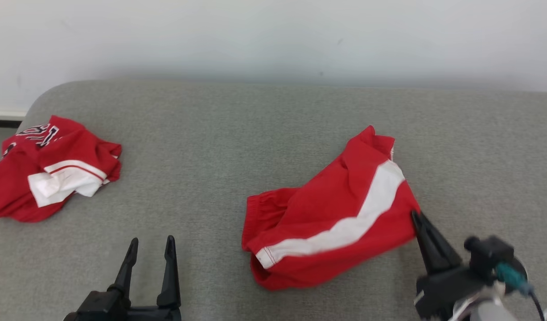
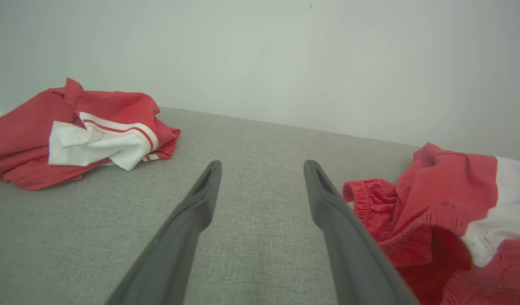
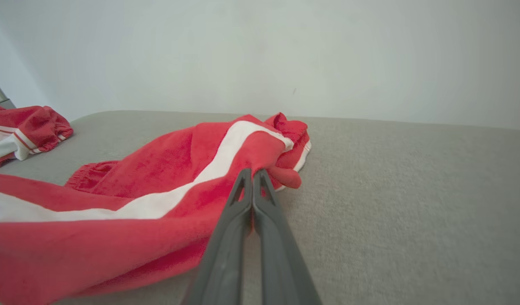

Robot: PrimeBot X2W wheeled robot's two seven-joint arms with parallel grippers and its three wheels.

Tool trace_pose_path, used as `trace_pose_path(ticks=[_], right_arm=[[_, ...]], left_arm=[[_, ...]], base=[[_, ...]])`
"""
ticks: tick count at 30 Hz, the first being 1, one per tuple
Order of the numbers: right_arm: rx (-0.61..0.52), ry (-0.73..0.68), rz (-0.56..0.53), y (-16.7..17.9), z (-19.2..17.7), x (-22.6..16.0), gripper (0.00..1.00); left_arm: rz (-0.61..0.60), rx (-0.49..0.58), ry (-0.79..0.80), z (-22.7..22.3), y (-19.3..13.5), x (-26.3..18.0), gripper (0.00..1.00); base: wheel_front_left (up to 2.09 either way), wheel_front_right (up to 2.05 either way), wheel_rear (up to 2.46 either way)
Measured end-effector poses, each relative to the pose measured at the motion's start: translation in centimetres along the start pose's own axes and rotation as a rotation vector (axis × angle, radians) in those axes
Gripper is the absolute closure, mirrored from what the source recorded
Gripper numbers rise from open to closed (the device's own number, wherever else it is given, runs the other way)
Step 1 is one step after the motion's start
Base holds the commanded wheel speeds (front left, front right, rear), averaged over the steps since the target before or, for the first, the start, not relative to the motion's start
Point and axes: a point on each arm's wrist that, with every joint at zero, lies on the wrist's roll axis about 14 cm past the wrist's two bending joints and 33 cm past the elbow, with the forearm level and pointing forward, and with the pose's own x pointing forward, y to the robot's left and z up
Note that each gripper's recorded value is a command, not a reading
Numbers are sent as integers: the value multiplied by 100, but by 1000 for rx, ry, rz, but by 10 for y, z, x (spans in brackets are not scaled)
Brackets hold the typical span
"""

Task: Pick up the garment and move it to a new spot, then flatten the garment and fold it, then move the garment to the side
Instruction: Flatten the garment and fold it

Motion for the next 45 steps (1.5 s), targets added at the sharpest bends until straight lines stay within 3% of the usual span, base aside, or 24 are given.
trace_pose_path(ticks=[10,11,12,13,29,45], right_arm=[[132,79,-132,7,-46,-61,100],[134,79,-133,9,-47,-63,78],[136,78,-132,11,-47,-64,5],[137,76,-134,12,-46,-65,0],[2,-133,-217,-26,26,-77,0],[10,-184,-283,-27,36,-103,0]], left_arm=[[-53,-9,7,-4,-17,9,0],[-53,-8,7,-4,-17,9,0],[-56,-8,6,-3,-17,10,0],[-59,-6,6,-3,-18,10,0],[-86,19,-16,3,-23,12,0],[-98,73,-27,8,-22,-2,0]], base=[[0,0,0],[0,0,0],[0,0,0],[0,0,0],[0,0,0],[0,0,0]])
